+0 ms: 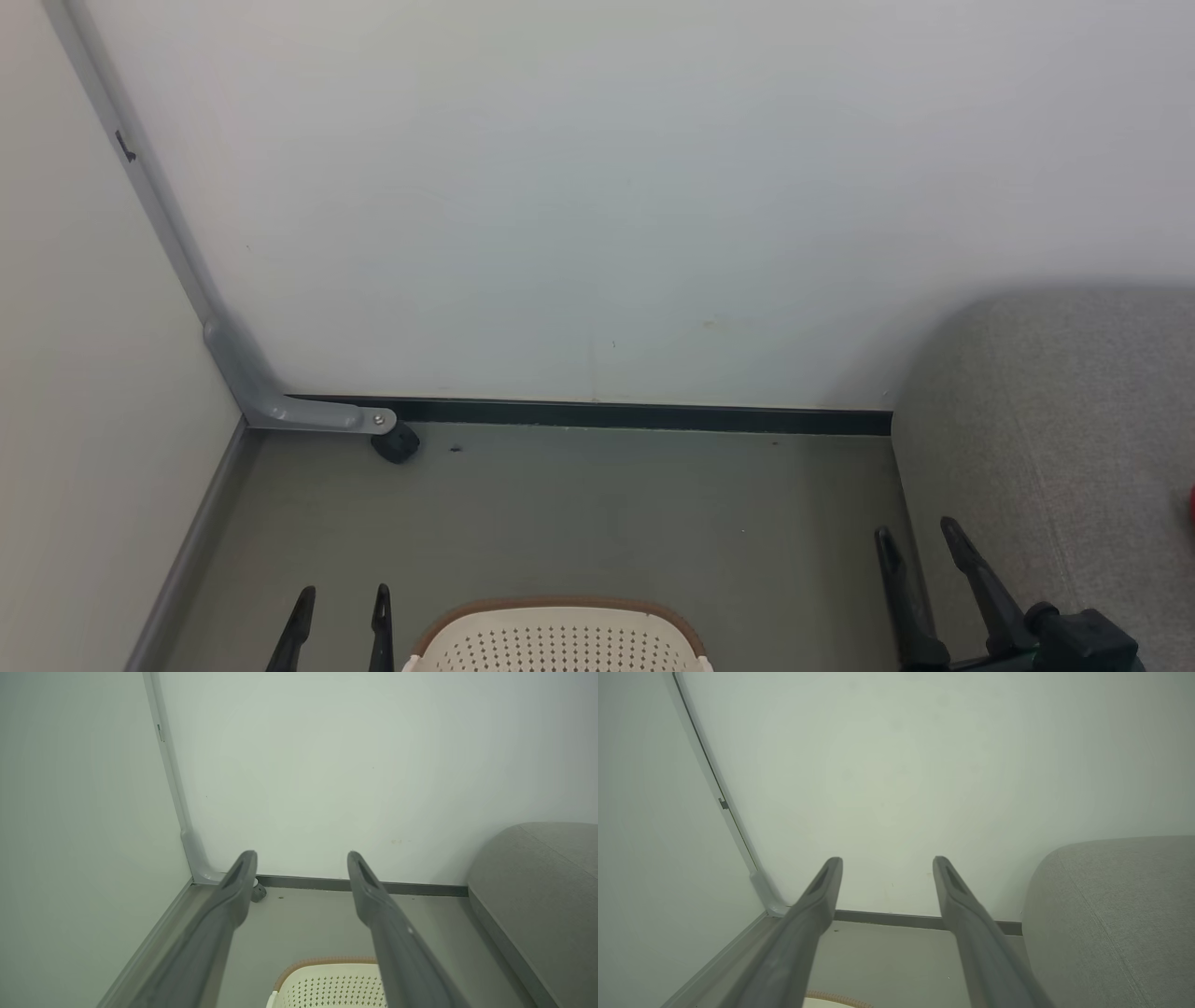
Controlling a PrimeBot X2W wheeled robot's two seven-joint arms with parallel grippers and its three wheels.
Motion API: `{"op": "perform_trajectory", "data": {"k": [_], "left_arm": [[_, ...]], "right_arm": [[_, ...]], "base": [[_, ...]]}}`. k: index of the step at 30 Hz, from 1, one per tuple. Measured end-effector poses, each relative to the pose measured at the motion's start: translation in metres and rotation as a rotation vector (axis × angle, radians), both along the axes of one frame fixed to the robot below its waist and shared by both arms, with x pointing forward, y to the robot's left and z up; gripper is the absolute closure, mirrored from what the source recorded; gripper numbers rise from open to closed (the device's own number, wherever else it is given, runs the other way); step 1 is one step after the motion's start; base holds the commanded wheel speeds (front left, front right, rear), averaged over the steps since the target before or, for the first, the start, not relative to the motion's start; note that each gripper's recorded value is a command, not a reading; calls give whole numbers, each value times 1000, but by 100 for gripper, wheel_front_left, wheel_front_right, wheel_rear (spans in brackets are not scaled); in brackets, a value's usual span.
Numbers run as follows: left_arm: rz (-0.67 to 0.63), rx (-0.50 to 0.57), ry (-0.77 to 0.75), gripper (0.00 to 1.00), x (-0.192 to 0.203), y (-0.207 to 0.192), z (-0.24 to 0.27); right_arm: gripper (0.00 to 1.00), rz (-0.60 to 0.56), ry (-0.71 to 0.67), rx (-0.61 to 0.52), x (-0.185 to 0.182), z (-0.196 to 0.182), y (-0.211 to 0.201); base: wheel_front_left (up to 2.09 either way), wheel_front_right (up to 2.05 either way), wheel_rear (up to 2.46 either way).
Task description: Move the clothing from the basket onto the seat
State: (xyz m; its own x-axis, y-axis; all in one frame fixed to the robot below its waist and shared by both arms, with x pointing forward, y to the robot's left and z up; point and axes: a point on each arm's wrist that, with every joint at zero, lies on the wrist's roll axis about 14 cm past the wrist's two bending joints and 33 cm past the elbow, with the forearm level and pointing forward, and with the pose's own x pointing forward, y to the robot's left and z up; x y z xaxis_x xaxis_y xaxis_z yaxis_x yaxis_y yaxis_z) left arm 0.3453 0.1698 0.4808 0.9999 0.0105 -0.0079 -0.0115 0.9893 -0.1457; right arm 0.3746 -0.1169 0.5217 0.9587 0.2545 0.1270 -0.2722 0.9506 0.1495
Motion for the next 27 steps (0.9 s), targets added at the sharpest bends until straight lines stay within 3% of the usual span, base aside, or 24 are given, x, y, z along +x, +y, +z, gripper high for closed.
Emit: {"op": "perform_trajectory", "data": {"k": [17,18,27], "left_arm": [[-12,-57,13,0,-4,-1,-5],[-21,-59,15,100,-4,-3,-6],[-16,-79,106,100,-16,-3,-33]], "right_arm": [[0,-6,4,1,0,-1,-1],[100,-6,7,1,0,-2,-1],[100,-21,123,23,-13,-36,-4]], "base": [[0,0,0],[0,0,0],[0,0,0]]}}
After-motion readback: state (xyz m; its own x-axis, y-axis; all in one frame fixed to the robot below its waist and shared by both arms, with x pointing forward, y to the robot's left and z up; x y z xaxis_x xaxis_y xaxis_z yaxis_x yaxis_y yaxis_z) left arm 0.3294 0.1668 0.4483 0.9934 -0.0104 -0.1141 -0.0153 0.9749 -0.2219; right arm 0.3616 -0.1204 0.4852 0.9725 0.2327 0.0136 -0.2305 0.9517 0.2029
